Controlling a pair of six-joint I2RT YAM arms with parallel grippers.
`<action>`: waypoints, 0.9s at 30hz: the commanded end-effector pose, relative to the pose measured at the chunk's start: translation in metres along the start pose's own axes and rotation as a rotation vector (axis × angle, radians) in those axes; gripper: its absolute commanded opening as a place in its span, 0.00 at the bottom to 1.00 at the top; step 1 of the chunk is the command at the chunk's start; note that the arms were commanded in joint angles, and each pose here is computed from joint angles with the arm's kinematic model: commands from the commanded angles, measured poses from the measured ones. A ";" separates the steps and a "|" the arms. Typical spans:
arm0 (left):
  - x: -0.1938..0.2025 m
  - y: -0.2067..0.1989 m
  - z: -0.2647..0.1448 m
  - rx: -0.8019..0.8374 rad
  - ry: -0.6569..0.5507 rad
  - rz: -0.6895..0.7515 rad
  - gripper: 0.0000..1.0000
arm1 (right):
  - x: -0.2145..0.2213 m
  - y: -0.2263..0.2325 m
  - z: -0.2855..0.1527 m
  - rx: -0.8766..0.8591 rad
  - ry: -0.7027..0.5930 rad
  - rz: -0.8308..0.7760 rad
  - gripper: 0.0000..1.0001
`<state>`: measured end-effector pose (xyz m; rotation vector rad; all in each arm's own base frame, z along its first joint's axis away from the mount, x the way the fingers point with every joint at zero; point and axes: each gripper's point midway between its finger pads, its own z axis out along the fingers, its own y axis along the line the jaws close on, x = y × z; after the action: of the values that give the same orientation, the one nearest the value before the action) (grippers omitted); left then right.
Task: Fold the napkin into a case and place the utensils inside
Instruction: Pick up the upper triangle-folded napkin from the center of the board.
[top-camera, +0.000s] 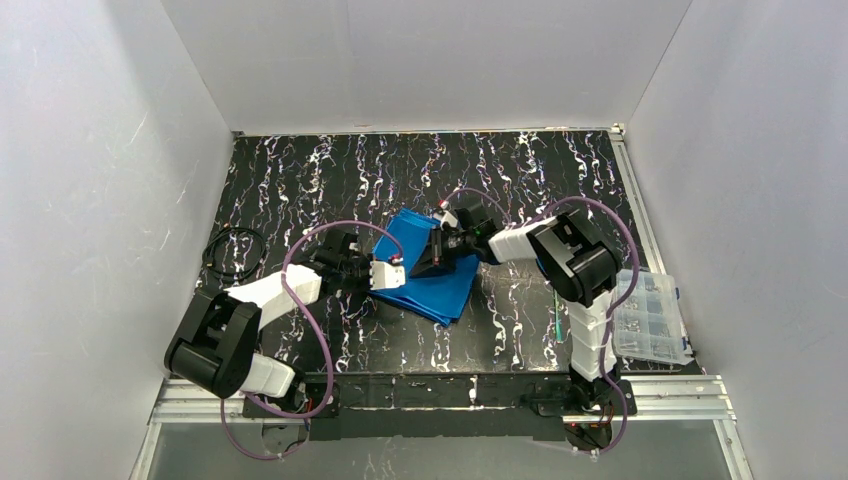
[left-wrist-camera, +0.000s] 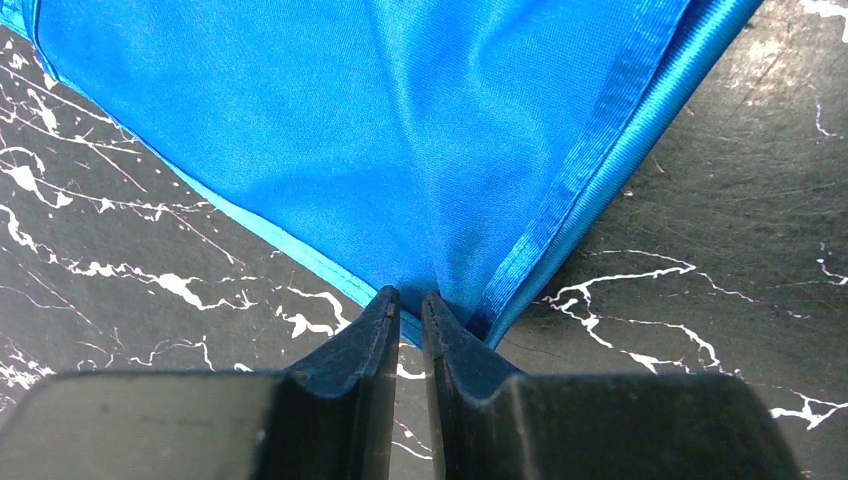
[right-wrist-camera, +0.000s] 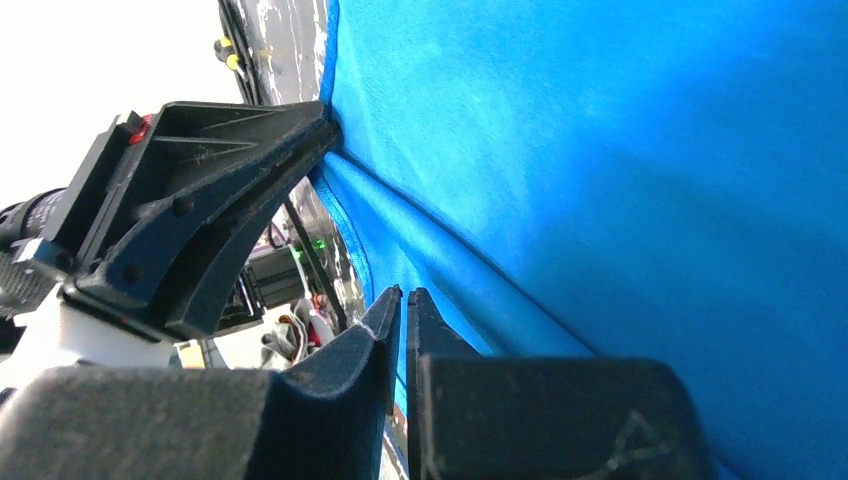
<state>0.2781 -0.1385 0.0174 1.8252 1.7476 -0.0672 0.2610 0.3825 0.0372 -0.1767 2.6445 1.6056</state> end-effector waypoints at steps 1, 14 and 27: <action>0.016 -0.021 -0.002 0.050 0.048 0.011 0.13 | -0.001 0.013 -0.026 -0.053 0.002 -0.054 0.16; 0.007 -0.011 -0.006 0.032 0.029 -0.035 0.14 | -0.028 -0.009 -0.097 -0.066 -0.153 -0.039 0.40; -0.050 0.042 -0.060 -0.017 -0.073 -0.382 0.25 | 0.012 0.031 -0.131 0.428 -0.279 -0.600 0.74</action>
<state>0.2952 -0.1511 0.0710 1.6089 1.9113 -0.1497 0.2694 0.3106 0.1504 -0.5015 2.3041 1.1299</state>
